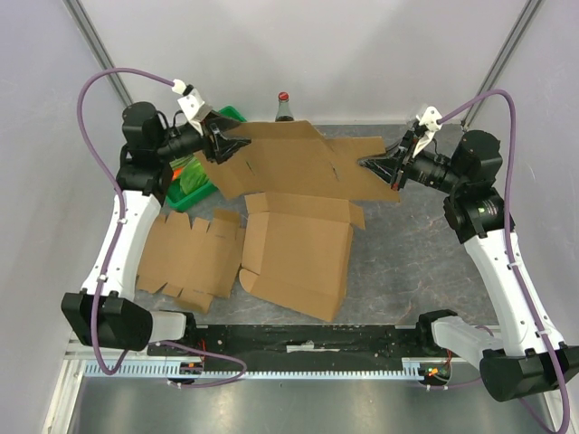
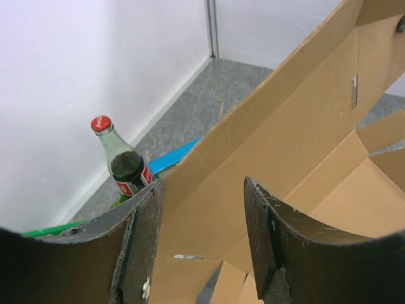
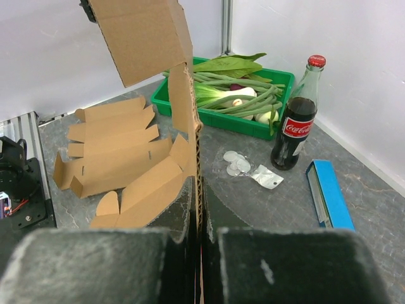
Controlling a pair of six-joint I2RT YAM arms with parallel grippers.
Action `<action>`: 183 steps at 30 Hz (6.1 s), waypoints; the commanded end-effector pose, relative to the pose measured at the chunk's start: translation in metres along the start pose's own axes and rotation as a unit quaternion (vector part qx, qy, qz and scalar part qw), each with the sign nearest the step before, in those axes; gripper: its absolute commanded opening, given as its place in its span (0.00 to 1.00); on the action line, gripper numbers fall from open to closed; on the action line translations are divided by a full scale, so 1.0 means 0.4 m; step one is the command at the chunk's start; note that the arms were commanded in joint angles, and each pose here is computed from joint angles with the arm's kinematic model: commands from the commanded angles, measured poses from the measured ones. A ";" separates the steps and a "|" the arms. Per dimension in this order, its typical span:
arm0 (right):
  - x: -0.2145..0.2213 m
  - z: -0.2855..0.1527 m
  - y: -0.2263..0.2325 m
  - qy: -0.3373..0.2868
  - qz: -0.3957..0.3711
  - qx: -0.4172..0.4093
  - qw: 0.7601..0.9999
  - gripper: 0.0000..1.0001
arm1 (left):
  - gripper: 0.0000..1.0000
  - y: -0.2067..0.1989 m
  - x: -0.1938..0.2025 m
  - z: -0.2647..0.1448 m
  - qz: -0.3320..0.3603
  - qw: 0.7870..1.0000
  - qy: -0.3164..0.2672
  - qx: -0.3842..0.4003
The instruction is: Fold the paper box
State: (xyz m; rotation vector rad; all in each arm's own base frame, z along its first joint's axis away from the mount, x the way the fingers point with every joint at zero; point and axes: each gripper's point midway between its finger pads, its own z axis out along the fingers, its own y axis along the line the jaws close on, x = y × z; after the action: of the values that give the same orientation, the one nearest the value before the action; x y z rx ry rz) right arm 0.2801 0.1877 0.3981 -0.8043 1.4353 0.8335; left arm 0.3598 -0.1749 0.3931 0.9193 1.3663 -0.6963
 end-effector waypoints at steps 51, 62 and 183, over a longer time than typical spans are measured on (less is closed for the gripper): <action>-0.041 0.229 0.039 0.160 -0.229 -0.069 0.958 0.67 | 0.02 -0.242 0.030 0.180 0.053 0.983 0.082 0.155; 0.131 0.282 0.041 0.233 -0.221 -0.103 0.941 0.42 | 0.02 -0.261 0.029 0.180 0.070 0.980 0.091 0.160; 0.401 0.091 -0.090 0.307 -0.224 0.131 0.915 0.00 | 0.29 -0.238 0.562 0.118 -0.378 0.887 0.090 -0.248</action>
State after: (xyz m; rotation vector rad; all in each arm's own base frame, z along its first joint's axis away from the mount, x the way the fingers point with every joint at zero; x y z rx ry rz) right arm 0.3271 0.2100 0.2308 -1.2461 1.7780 0.0422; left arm 0.3127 -0.2272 0.1339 0.0554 1.9645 -0.7228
